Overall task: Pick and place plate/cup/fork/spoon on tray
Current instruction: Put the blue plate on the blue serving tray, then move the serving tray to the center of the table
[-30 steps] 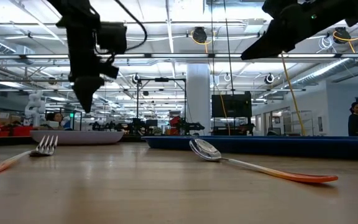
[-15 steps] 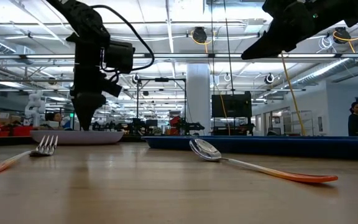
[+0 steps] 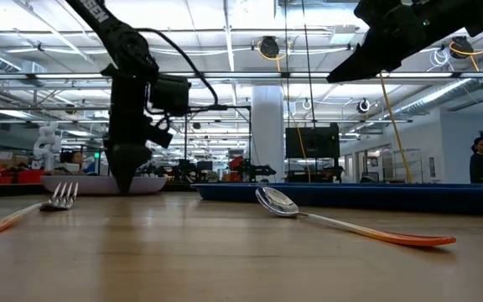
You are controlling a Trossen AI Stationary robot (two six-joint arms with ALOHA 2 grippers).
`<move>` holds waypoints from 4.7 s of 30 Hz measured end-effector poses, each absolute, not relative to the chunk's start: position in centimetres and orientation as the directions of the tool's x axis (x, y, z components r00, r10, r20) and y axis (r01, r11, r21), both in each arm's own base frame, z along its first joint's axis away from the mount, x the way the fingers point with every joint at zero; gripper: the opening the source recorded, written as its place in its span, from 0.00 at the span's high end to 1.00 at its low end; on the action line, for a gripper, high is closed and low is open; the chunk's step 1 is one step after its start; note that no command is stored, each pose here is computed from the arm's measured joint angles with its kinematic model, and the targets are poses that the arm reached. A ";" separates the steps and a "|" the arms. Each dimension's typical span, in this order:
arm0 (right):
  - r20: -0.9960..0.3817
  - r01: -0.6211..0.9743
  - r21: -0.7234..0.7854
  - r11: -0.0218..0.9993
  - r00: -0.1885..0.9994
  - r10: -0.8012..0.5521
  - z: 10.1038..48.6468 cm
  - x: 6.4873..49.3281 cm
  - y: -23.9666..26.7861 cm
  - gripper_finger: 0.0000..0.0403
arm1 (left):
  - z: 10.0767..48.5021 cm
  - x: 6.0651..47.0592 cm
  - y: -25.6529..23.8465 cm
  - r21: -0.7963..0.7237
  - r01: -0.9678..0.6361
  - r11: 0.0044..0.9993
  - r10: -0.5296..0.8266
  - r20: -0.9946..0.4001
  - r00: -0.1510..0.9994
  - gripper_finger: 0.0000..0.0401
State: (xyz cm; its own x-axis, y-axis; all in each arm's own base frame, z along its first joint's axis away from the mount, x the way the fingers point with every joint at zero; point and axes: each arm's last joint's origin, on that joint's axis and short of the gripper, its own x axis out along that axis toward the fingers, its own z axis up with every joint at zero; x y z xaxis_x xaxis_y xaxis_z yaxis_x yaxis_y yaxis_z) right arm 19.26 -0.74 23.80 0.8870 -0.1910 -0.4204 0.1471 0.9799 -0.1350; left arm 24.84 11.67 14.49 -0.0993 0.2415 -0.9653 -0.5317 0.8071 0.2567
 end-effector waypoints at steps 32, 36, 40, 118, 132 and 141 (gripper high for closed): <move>-0.184 0.488 -0.153 0.859 0.840 -0.510 27.4 15.3 -1.5 0.70 | 26.1 32.7 3.9 0.290 -0.202 0.935 0.338 -0.900 0.274 0.98; -0.086 0.551 -0.055 0.832 0.828 -0.554 28.9 12.8 -1.4 0.70 | 26.7 33.6 2.3 0.297 -0.147 0.944 0.331 -0.873 0.359 0.98; -0.061 0.559 0.014 0.829 0.828 -0.558 29.2 10.6 -1.4 0.70 | 26.3 34.4 1.0 0.305 -0.074 0.949 0.309 -0.864 0.398 0.98; -0.192 0.577 0.022 0.816 0.804 -0.563 27.6 8.7 -1.5 0.70 | 18.1 43.0 6.9 0.259 0.181 0.949 0.287 -0.945 -0.155 0.67; -0.229 0.582 0.027 0.812 0.795 -0.562 27.2 8.5 -1.5 0.70 | 19.4 43.1 -1.5 0.143 0.474 0.869 0.166 -0.986 -0.007 0.67; -0.229 0.583 0.030 0.812 0.795 -0.562 27.2 8.5 -1.5 0.70 | 17.2 43.3 -1.4 0.275 0.471 0.838 0.289 -0.956 0.045 0.67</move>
State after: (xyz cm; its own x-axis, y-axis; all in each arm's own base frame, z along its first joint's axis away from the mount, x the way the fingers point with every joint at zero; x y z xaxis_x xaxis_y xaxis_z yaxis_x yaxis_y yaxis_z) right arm 8.55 -1.45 27.18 0.7950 -0.5618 -0.2286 0.5826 0.8122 0.0301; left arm 43.29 -1.41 17.22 0.0446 0.2886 -0.9564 0.4712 0.8381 0.2749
